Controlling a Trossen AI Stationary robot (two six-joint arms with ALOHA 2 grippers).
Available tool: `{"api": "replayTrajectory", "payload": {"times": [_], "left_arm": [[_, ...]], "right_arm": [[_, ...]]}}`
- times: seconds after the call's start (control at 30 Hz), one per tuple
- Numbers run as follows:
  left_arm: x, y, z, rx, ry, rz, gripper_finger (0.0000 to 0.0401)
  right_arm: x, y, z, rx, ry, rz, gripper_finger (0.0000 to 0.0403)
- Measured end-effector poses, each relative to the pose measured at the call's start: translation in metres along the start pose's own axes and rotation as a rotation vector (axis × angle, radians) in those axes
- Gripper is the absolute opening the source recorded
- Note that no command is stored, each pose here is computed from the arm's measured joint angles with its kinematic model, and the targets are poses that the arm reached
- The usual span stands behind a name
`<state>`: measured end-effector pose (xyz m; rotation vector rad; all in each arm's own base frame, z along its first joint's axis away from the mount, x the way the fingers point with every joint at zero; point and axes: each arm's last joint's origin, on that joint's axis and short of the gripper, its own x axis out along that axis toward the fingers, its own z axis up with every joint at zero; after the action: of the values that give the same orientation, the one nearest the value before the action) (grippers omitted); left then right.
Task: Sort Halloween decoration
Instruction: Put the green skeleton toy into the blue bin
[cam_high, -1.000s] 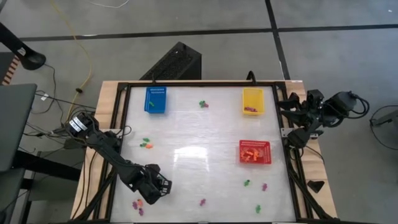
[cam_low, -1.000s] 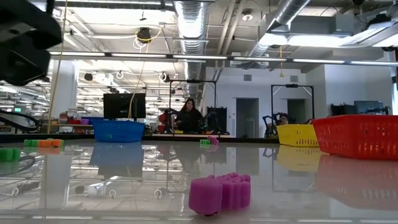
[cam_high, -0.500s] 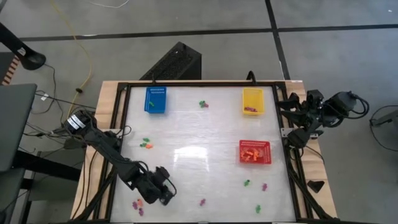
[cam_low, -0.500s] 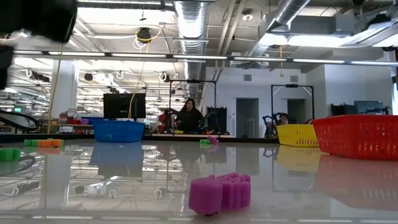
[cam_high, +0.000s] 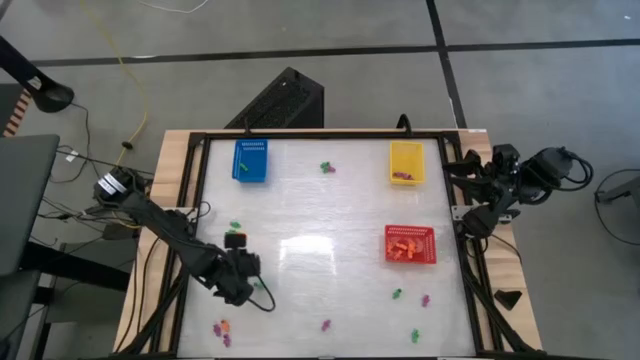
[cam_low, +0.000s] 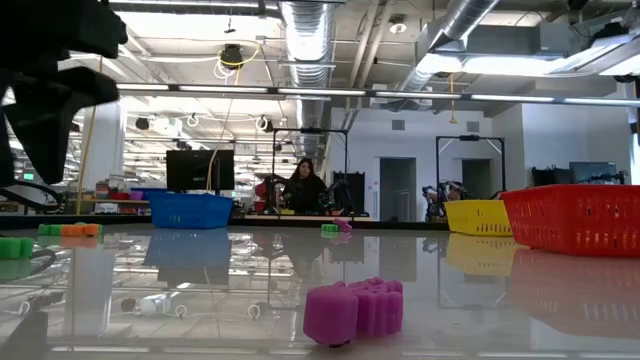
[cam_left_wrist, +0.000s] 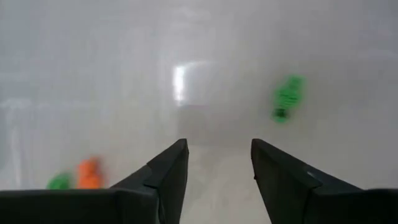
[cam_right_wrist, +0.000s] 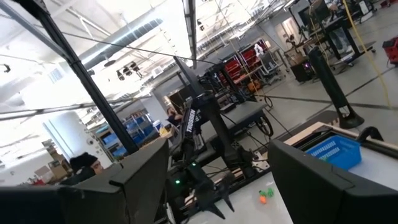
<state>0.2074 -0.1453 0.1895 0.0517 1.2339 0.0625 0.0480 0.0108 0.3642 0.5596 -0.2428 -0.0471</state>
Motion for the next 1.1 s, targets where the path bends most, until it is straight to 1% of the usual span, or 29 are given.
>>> {"api": "replayTrajectory", "payload": {"times": [0.07,0.2,0.23,0.33,0.4,0.53,0.63,0.8,0.93,1.03,1.1], "left_arm": [[0.002,0.001,0.004,0.066,0.017,-0.067,0.0170],[0.004,0.005,0.009,0.133,0.021,-0.118,0.0171],[0.005,0.006,0.010,0.140,0.020,-0.130,0.0171],[0.012,0.008,0.015,0.111,-0.001,-0.237,0.0171],[0.015,0.010,0.017,0.093,-0.012,-0.282,0.0171],[0.022,0.017,0.013,0.067,0.005,-0.262,0.0171],[0.027,0.018,0.012,0.056,-0.014,-0.275,0.0171],[0.033,0.016,0.009,0.037,-0.039,-0.325,0.0171],[0.034,0.014,0.006,0.054,-0.047,-0.306,0.0171],[0.042,0.011,0.006,0.059,-0.033,-0.296,0.0171],[0.051,0.007,0.006,0.056,-0.010,-0.307,0.0171]], "right_arm": [[0.000,0.000,0.000,0.012,-0.001,0.000,0.0304],[0.000,0.000,0.000,0.029,-0.001,0.000,0.0304],[0.000,0.000,0.000,0.029,-0.002,-0.001,0.0304],[0.000,0.000,0.000,0.030,-0.009,-0.015,0.0304],[0.000,-0.001,0.001,0.030,-0.013,-0.025,0.0304],[0.000,-0.001,0.001,0.029,-0.014,-0.027,0.0304],[0.000,-0.001,0.000,0.027,-0.013,-0.027,0.0304],[0.000,-0.001,0.000,0.026,-0.013,-0.027,0.0304],[0.000,-0.001,0.000,0.026,-0.012,-0.028,0.0304],[0.000,-0.001,0.000,0.025,-0.013,-0.031,0.0304],[0.000,-0.001,0.000,0.025,-0.014,-0.032,0.0304]]}}
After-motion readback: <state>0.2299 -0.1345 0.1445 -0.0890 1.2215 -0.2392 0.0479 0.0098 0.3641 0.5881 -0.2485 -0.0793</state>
